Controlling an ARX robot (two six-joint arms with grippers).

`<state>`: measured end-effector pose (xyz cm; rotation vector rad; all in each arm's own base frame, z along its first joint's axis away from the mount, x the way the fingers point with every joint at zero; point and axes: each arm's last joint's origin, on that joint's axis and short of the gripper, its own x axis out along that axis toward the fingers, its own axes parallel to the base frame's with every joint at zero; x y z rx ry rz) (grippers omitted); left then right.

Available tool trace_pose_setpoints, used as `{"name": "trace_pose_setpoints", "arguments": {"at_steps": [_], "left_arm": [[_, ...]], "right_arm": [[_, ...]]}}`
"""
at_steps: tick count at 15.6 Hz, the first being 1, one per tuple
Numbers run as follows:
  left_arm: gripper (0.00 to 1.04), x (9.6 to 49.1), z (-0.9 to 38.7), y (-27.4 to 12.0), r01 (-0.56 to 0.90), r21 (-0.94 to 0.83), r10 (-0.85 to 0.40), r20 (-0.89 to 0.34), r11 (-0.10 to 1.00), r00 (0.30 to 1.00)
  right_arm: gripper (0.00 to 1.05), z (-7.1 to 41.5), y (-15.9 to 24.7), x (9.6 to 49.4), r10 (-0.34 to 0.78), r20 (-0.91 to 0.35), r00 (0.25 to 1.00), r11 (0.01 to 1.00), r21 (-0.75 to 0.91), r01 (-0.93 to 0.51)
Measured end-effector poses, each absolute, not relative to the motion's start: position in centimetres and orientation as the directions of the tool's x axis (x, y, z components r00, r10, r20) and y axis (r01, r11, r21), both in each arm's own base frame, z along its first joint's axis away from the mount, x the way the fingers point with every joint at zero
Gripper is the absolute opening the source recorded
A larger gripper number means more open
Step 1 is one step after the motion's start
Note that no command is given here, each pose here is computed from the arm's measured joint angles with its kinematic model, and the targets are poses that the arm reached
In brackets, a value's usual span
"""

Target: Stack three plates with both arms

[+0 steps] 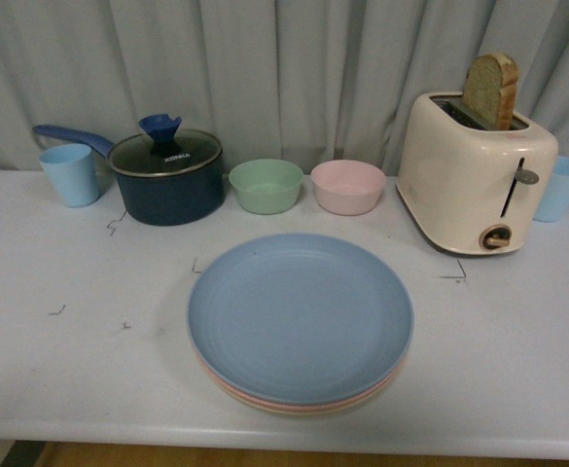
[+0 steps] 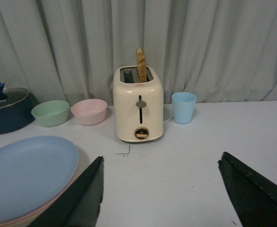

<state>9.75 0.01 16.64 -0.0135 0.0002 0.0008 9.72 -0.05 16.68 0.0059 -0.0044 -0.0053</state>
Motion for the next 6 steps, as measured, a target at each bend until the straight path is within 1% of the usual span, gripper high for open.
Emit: {"name": "trace_pose_setpoints", "arguments": {"at_steps": [1, 2, 3, 4, 6], "left_arm": [[0.98, 9.75, 16.64, 0.01, -0.001, -0.014, 0.001, 0.000, 1.000, 1.000], [0.98, 9.75, 16.64, 0.01, -0.001, -0.014, 0.001, 0.000, 1.000, 1.000], [0.98, 9.75, 16.64, 0.01, -0.001, -0.014, 0.001, 0.000, 1.000, 1.000], [0.98, 9.75, 16.64, 0.01, -0.001, -0.014, 0.001, 0.000, 1.000, 1.000], [0.98, 9.75, 16.64, 0.01, -0.001, -0.014, 0.001, 0.000, 1.000, 1.000]], "right_arm": [[0.83, 16.68, -0.05, 9.72, -0.005, 0.004, 1.000, 1.000, 0.006, 0.005], [0.96, 16.68, -0.05, 9.72, -0.005, 0.004, 1.000, 1.000, 0.006, 0.005], [1.00, 16.68, -0.05, 9.72, -0.005, 0.004, 1.000, 1.000, 0.006, 0.005], [0.97, 16.68, -0.05, 9.72, -0.005, 0.004, 1.000, 1.000, 0.006, 0.005], [0.98, 16.68, -0.05, 9.72, -0.005, 0.004, 1.000, 1.000, 0.006, 0.005]]}}
